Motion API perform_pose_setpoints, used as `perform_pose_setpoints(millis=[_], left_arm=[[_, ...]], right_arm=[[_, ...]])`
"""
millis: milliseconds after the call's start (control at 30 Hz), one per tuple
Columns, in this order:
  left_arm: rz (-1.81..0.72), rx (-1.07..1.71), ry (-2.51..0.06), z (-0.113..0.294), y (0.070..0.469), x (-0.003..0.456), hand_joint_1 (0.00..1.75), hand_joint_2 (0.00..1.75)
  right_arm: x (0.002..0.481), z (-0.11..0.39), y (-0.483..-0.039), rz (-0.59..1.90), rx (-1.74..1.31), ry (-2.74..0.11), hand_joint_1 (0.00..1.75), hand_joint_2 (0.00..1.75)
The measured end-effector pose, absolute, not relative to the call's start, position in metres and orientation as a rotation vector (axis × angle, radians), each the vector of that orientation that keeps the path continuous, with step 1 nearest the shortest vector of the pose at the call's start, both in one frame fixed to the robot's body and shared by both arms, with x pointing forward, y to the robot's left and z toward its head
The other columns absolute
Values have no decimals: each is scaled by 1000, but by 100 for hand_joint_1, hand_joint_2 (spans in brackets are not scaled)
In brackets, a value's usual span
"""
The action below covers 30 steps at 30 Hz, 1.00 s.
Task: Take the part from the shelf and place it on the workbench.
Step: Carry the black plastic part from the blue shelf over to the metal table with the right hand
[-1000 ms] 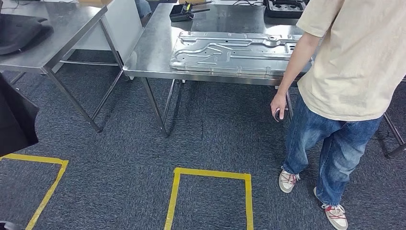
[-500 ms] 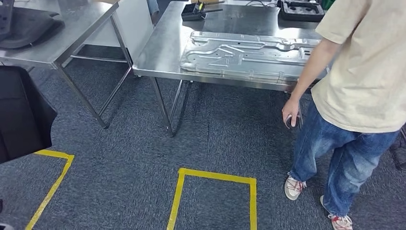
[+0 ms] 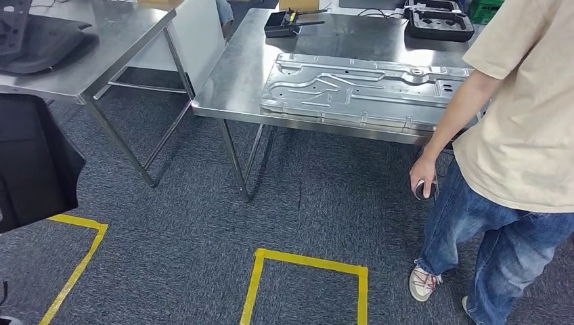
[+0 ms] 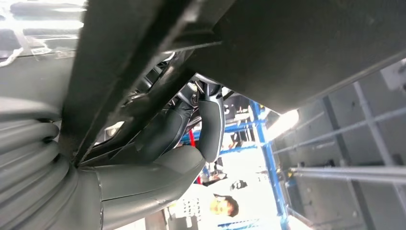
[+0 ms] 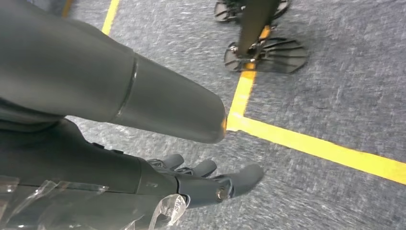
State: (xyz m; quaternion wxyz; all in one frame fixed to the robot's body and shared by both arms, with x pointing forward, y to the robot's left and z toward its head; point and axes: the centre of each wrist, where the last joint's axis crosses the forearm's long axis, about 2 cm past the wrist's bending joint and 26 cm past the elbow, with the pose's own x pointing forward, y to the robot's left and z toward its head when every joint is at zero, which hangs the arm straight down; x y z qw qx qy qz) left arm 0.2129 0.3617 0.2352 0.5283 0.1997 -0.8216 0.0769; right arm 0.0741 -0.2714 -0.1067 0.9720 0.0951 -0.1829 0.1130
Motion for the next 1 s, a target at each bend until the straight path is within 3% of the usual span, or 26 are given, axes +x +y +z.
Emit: perform_pose_setpoints(millis=[1000], left_arm=[[107,439,-1960,235,359,212,175,175]], right_arm=[[74,-107,-270,242,199,-376,0,0]])
